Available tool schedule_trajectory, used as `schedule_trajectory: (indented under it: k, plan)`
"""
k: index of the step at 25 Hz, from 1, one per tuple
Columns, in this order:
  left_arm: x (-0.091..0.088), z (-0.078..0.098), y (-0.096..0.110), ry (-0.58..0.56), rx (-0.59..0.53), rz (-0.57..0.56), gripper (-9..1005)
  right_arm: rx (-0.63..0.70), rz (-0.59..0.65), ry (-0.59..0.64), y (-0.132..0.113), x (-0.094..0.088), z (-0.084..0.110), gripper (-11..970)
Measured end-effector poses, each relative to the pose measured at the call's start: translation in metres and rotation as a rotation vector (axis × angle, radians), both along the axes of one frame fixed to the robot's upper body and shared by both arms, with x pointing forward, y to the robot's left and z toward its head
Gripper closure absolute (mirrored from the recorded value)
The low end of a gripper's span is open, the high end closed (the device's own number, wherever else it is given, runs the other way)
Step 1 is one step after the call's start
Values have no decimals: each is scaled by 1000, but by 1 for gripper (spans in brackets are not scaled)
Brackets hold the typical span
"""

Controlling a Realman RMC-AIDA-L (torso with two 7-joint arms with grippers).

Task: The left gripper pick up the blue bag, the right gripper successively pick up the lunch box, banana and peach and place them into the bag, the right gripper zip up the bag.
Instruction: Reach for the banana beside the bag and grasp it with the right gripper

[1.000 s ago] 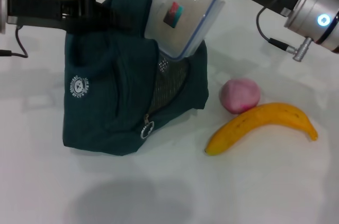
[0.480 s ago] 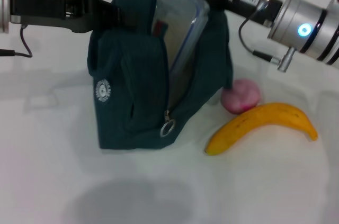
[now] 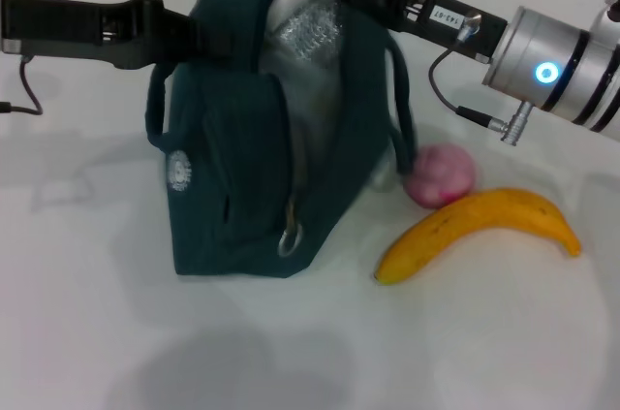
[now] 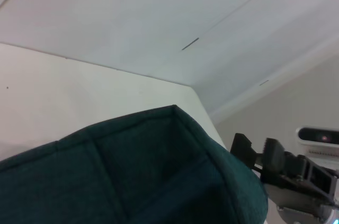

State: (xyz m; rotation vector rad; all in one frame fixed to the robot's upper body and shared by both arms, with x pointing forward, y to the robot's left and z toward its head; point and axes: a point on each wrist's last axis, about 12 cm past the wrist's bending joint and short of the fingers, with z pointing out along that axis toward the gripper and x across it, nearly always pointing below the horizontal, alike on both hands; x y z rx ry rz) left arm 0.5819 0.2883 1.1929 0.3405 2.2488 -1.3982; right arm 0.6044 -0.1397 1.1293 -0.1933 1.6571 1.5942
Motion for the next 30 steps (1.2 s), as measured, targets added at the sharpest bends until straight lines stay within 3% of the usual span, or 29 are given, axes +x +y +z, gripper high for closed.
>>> schedule_trajectory:
  k: [7,10,12,16,21,26,30]
  plan:
    - [-3,-3,10,2,12,23,961,-22,-60,-59,-31,2,0,753]
    - [-5,-4,14,2,13,31,960,-75,-54,-146,-55,5,11,529]
    - [-5,-4,14,-1,15,29,960,-147,-16,-219,-72,6,24,435]
    - [-5,-4,15,-7,19,27,960,-369,74,-309,-102,9,60,261]
    - [-7,-5,18,-1,26,33,960,-771,148,-240,-121,6,95,103]
    - [-6,-5,16,0,28,27,960,-1146,250,-67,-117,-2,123,82]
    - [-6,-5,15,0,27,25,960,-1338,328,15,-106,-8,122,84]
